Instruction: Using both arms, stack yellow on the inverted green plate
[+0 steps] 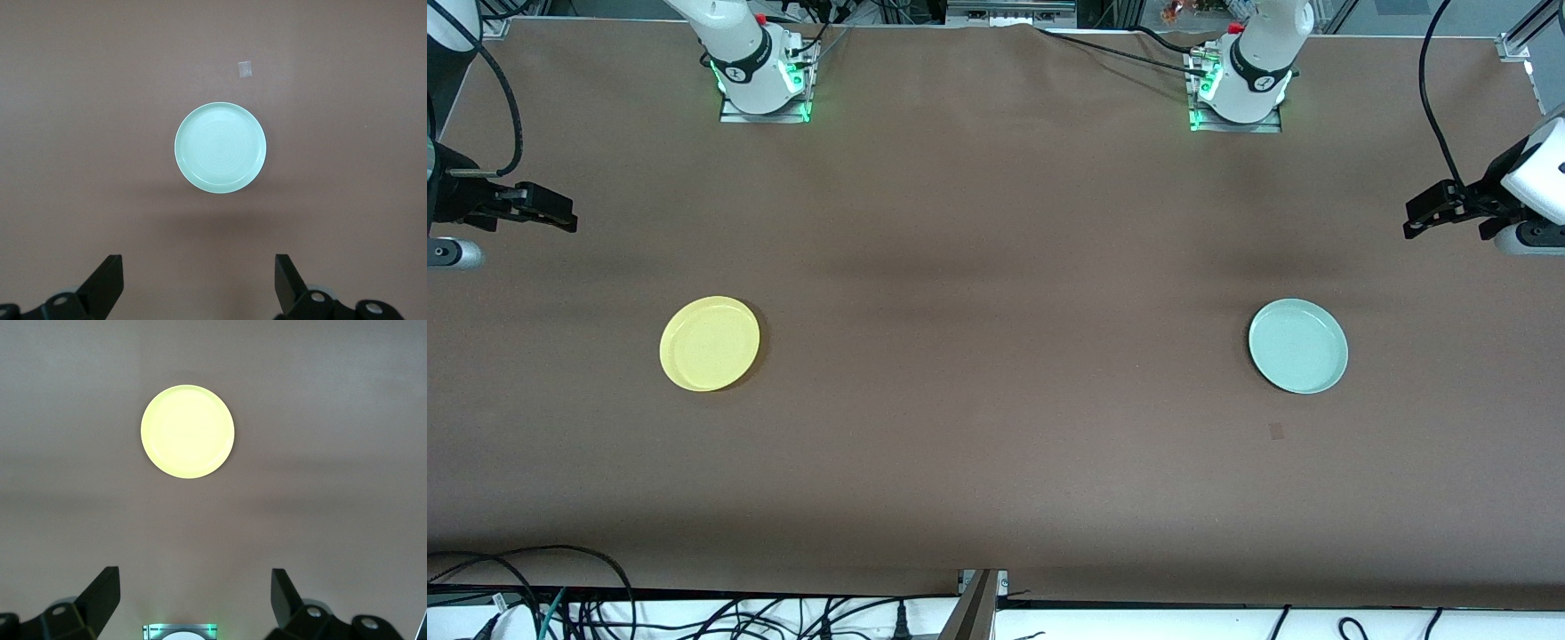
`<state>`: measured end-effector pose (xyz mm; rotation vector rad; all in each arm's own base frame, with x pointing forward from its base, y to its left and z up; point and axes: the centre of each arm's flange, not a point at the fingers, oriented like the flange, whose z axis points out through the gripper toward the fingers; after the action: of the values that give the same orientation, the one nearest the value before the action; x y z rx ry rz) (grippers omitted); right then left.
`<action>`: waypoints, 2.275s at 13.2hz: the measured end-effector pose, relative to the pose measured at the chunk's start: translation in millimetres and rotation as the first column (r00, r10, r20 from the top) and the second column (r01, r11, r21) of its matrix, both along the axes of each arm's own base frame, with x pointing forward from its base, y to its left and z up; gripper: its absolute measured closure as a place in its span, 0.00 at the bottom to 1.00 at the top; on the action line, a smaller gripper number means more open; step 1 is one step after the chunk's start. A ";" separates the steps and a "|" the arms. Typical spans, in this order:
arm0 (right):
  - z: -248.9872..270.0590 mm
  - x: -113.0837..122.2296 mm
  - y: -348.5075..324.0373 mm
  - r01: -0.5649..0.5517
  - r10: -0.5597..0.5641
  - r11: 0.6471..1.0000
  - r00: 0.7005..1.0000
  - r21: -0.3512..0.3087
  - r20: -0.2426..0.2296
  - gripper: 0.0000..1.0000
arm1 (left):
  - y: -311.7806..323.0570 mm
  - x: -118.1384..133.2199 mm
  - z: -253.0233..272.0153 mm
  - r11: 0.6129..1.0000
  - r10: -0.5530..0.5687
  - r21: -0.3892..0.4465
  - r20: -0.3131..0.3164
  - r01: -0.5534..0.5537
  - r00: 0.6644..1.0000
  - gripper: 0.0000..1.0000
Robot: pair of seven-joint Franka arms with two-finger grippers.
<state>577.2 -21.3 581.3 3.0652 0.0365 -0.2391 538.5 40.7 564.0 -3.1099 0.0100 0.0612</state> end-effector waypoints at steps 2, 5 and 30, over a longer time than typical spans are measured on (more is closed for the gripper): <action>0.0 -0.1 -2.9 0.005 -0.005 1.000 1.000 -0.001 0.000 0.00 | 0.1 -0.5 0.6 1.000 0.004 -0.009 0.000 -0.004 1.000 0.00; 0.0 -0.2 -5.0 0.009 -0.009 1.000 1.000 -0.001 0.000 0.00 | 0.0 -2.3 6.1 1.000 0.007 -0.014 0.006 -0.007 1.000 0.00; -6.2 3.4 -8.3 0.014 -0.014 1.000 1.000 -0.002 -0.004 0.00 | 61.3 45.4 -215.5 0.998 0.037 -0.037 -0.116 -0.042 0.993 0.00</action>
<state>580.6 -29.7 575.1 3.0645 0.0144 -0.2464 583.9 102.0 348.5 -3.1416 -0.0483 0.2439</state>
